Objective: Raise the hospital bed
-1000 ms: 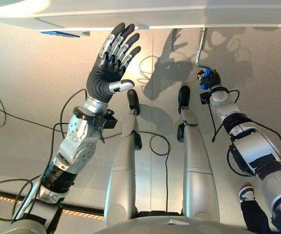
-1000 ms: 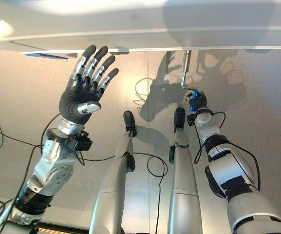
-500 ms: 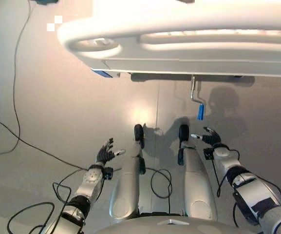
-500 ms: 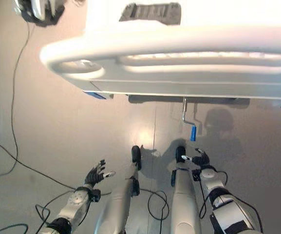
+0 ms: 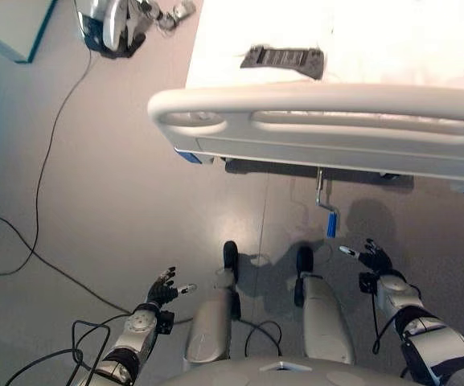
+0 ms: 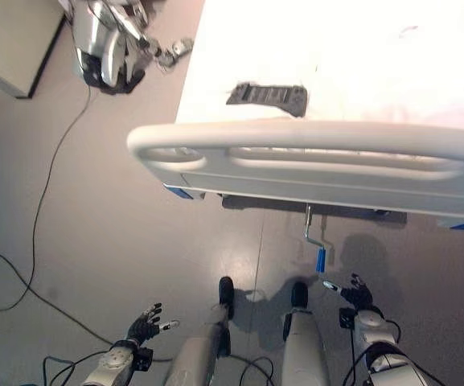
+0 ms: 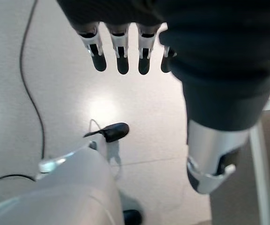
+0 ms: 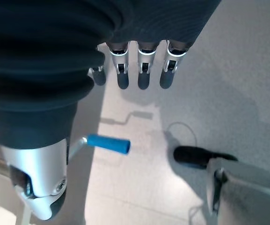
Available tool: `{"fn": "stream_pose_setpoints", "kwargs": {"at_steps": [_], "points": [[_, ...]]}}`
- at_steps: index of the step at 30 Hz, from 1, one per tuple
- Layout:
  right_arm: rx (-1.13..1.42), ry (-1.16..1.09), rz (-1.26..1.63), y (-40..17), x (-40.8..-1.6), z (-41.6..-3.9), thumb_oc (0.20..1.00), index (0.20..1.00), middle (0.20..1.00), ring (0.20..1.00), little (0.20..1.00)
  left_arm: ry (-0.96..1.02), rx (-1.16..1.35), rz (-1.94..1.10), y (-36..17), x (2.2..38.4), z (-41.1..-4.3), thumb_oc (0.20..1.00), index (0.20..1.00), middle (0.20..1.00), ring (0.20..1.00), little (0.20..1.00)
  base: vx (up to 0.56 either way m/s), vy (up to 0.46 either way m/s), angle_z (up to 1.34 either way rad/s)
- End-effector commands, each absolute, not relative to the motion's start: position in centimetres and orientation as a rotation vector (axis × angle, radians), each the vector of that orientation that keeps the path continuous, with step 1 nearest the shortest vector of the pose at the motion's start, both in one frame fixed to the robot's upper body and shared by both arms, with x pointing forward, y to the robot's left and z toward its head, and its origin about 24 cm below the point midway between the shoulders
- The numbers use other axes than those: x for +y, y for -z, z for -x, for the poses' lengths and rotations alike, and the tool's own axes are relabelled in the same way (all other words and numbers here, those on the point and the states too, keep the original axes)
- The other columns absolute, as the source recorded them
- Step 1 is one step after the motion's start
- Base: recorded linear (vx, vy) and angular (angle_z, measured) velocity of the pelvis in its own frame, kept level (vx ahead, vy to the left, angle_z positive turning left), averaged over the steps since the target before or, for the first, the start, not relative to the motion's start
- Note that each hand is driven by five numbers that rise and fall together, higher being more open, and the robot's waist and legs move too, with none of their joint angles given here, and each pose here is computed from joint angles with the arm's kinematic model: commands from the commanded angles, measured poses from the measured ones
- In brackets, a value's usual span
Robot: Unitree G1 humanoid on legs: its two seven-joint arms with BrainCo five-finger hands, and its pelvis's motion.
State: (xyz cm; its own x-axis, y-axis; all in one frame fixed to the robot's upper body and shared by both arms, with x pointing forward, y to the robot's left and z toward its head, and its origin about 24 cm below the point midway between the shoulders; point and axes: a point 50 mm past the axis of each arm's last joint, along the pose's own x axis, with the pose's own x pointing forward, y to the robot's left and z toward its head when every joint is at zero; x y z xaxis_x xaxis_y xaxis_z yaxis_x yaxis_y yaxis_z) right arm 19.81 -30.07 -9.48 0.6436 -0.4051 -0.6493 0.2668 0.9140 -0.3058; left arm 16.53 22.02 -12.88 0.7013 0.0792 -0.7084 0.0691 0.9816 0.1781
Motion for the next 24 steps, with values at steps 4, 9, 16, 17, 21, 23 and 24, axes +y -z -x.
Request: {"fn": "stream_pose_setpoints", "kwargs": {"at_steps": [4, 9, 16, 17, 21, 23, 24], "points": [[0.874, 0.407, 0.158, 12.0, -28.4, -16.0, 1.0, 1.0, 1.0, 1.0, 1.0, -0.1, 0.813, -0.309, 12.8, 24.7, -15.6, 1.0, 1.0, 1.0, 1.0, 1.0, 0.06, -0.035, -0.02], [0.918, 0.345, 0.171, 13.2, -26.9, -14.2, 1.0, 1.0, 1.0, 1.0, 1.0, -0.165, 0.843, -0.273, 13.3, 24.9, -14.3, 1.0, 1.0, 1.0, 1.0, 1.0, 0.06, 0.015, -0.03], [0.998, 0.281, 0.153, 14.5, -25.3, -11.7, 1.0, 1.0, 1.0, 1.0, 1.0, -0.123, 0.852, -0.27, 13.7, 23.8, -13.8, 1.0, 1.0, 1.0, 1.0, 1.0, 0.04, 0.029, -0.04], [0.998, 0.281, 0.153, 14.5, -25.3, -11.7, 1.0, 1.0, 1.0, 1.0, 1.0, -0.124, 0.852, -0.27, 13.7, 23.8, -13.8, 1.0, 1.0, 1.0, 1.0, 1.0, 0.04, 0.028, -0.05], [1.013, 0.303, 0.144, 14.8, -25.1, -10.9, 1.0, 1.0, 1.0, 1.0, 1.0, -0.115, 0.906, -0.281, 14.2, 23.8, -12.8, 1.0, 1.0, 1.0, 1.0, 1.0, 0.04, 0.018, -0.02], [1.046, 0.31, 0.131, 15.1, -25.0, -10.1, 1.0, 1.0, 1.0, 1.0, 1.0, -0.078, 0.952, -0.318, 14.7, 23.4, -12.1, 1.0, 1.0, 1.0, 1.0, 1.0, 0.03, 0.021, -0.01], [1.046, 0.31, 0.131, 15.1, -25.0, -10.1, 1.0, 1.0, 1.0, 1.0, 1.0, -0.078, 0.952, -0.318, 14.7, 23.4, -12.1, 1.0, 1.0, 1.0, 1.0, 1.0, 0.0, 0.0, 0.0]]}}
